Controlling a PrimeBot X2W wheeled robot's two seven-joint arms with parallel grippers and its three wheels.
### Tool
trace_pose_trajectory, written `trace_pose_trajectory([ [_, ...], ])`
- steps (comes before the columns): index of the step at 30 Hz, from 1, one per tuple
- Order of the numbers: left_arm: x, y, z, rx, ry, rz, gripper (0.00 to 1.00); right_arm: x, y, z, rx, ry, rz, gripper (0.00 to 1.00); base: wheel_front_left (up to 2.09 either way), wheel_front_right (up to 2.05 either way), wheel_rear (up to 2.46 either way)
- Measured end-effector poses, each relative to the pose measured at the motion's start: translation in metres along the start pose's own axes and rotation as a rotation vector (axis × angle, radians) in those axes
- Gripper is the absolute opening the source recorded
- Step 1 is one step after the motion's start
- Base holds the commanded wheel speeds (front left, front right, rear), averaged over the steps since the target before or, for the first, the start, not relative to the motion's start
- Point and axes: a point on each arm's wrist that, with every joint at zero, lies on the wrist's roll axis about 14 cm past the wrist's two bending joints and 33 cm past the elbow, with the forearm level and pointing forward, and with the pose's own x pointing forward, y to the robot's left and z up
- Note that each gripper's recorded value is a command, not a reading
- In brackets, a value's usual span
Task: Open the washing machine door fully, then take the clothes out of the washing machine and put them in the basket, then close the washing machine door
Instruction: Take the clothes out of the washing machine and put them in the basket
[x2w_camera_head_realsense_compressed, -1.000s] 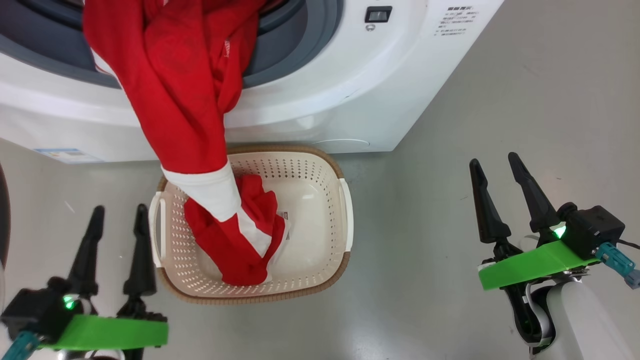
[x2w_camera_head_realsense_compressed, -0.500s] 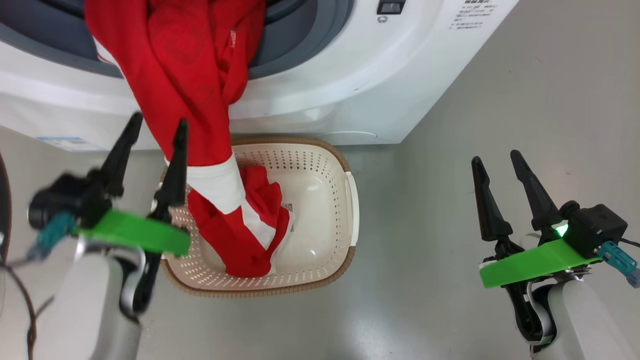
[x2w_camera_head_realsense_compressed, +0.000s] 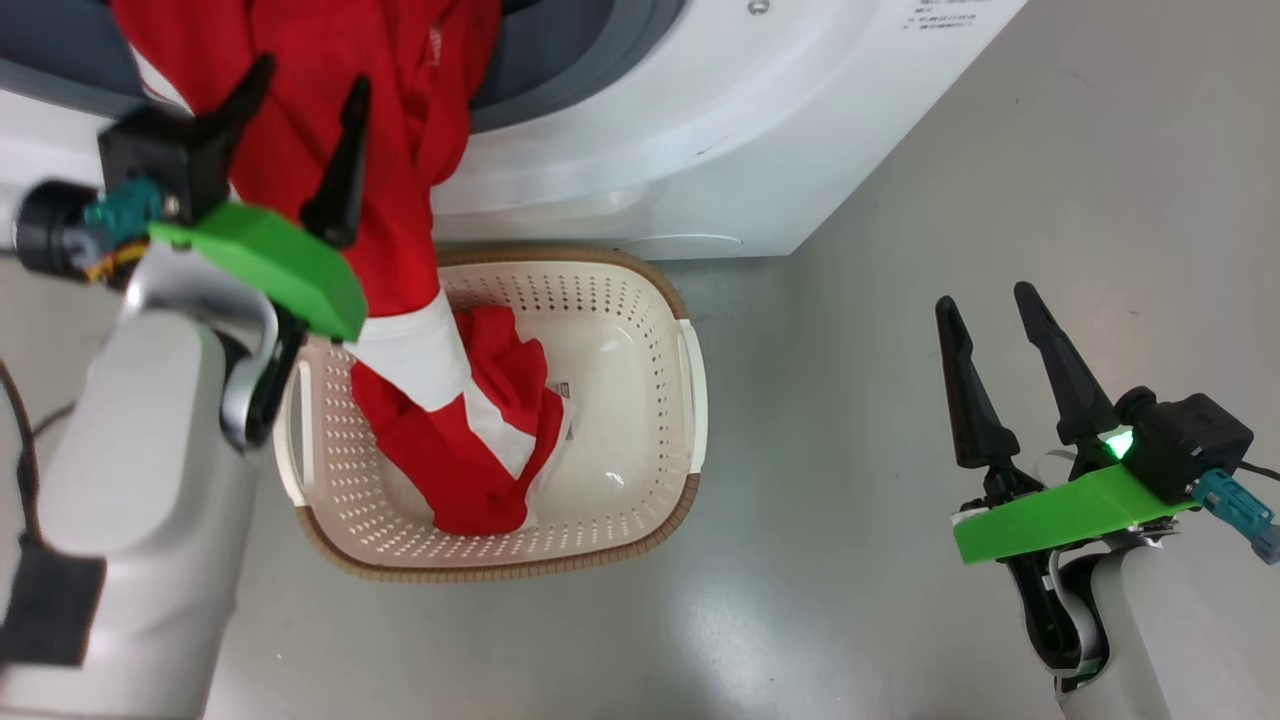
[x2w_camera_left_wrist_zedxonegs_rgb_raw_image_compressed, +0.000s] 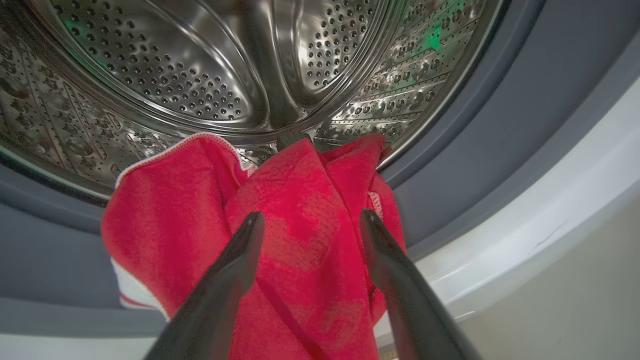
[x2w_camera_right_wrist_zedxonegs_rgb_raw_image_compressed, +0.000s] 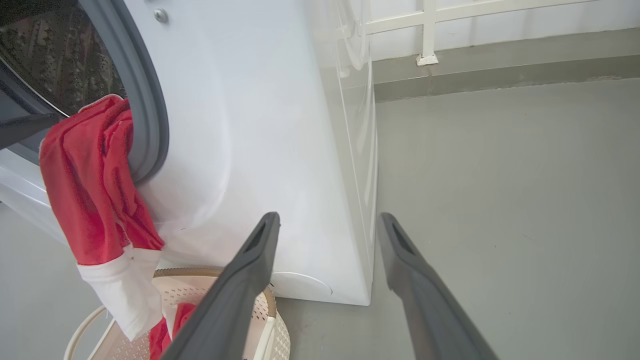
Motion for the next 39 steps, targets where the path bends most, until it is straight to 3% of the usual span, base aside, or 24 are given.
trace_pose_trajectory([
  [10,0.031,0.003,-0.012,0.112,0.133,-0.021,1.0,0.004,-0.001,0.001,0.003,-0.005,0.001,1.0,0.0,0.0,0.0],
  [24,0.04,0.004,-0.042,0.167,0.28,-0.032,1.0,0.0,-0.005,0.001,0.012,-0.002,-0.012,1.0,0.0,0.0,0.0],
  [25,0.04,0.004,-0.043,0.166,0.283,-0.032,0.91,0.0,-0.005,0.001,0.012,-0.001,-0.012,1.0,0.0,0.0,0.0],
  [27,0.042,0.004,-0.045,0.166,0.288,-0.032,0.49,0.0,-0.007,0.001,0.011,-0.001,-0.015,1.0,0.0,0.0,0.0],
  [30,0.044,0.005,-0.047,0.168,0.296,-0.03,0.27,-0.001,-0.008,0.0,0.01,0.001,-0.019,1.0,0.0,0.0,0.0],
  [35,0.046,0.005,-0.049,0.173,0.291,-0.037,0.05,-0.001,-0.01,0.0,0.009,0.002,-0.025,1.0,0.0,0.0,0.0],
  [39,0.045,0.004,-0.046,0.147,0.259,-0.034,0.0,-0.001,-0.01,0.0,0.01,0.001,-0.024,1.0,0.0,0.0,0.0],
])
